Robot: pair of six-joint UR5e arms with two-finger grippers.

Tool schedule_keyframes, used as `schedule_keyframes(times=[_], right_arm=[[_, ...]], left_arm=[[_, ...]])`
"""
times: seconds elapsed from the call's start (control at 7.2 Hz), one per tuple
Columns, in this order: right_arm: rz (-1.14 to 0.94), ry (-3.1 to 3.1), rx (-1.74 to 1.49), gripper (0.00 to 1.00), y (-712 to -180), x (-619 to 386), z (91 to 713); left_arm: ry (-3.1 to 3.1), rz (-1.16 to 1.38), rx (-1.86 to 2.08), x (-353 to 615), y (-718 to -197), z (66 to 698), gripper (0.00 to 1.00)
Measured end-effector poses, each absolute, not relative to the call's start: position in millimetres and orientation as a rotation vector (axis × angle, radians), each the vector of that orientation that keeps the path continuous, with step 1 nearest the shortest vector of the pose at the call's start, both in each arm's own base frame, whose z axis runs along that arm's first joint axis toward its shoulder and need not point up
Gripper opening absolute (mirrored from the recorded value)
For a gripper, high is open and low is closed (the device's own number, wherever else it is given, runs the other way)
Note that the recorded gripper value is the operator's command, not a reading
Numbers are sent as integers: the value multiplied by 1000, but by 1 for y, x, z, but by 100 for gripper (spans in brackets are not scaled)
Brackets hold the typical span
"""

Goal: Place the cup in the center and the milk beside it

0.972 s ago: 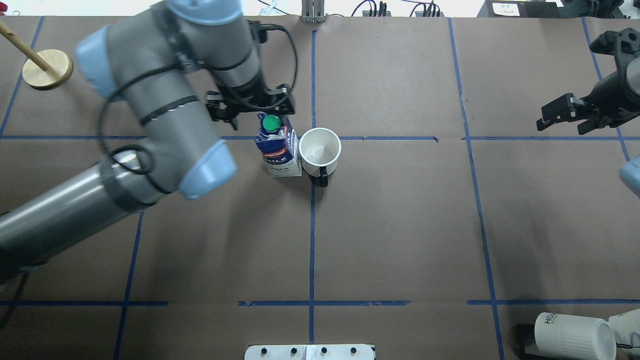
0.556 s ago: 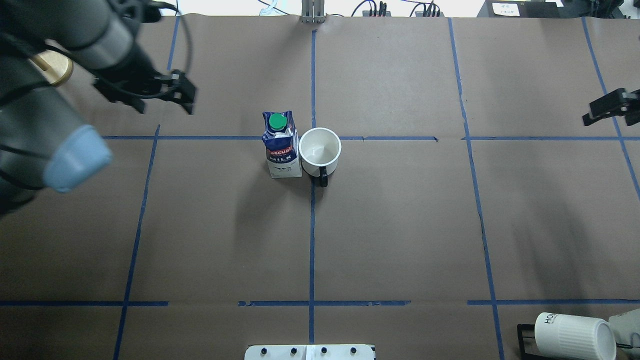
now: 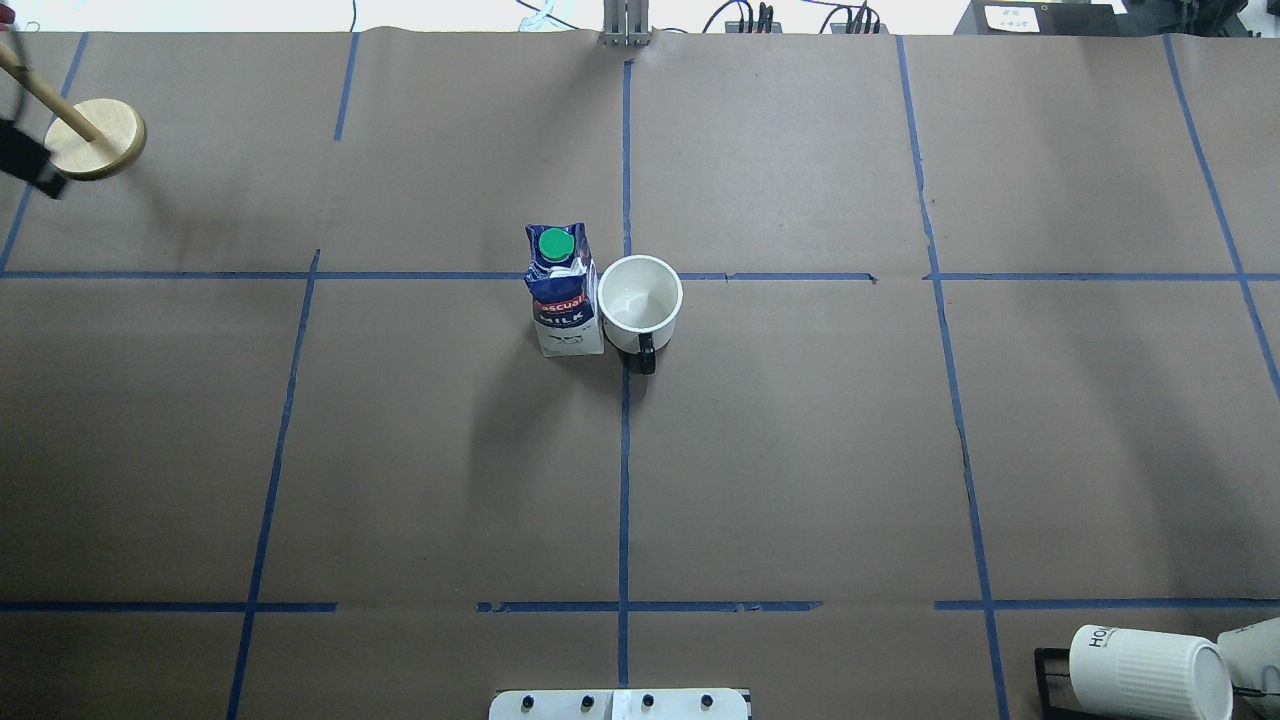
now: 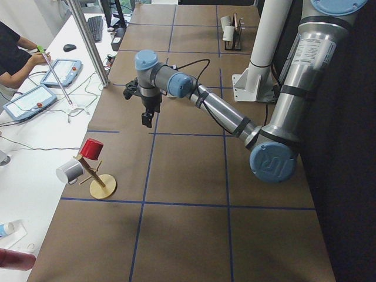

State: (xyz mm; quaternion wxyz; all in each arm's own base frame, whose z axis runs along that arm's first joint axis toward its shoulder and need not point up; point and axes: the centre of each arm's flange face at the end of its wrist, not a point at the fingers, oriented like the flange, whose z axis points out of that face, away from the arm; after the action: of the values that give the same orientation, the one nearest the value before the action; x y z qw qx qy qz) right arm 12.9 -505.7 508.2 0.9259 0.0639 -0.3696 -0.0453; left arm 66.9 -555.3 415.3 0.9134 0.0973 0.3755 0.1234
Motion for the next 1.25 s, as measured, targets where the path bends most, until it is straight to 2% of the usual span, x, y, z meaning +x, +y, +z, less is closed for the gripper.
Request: schedule_keyframes(times=[0.28,0.56,1.25], right_arm=[[-141,-742,108,100,-495,50,523],[-146,-741,84,100,-489,59,531],[-134,-752,44,100,-479,50,544]], left_arm=[[721,316,201,-32,-569,508,100],[724,279,144,-85,-560,575,100],[782,120,61,-87,-508,615,100]])
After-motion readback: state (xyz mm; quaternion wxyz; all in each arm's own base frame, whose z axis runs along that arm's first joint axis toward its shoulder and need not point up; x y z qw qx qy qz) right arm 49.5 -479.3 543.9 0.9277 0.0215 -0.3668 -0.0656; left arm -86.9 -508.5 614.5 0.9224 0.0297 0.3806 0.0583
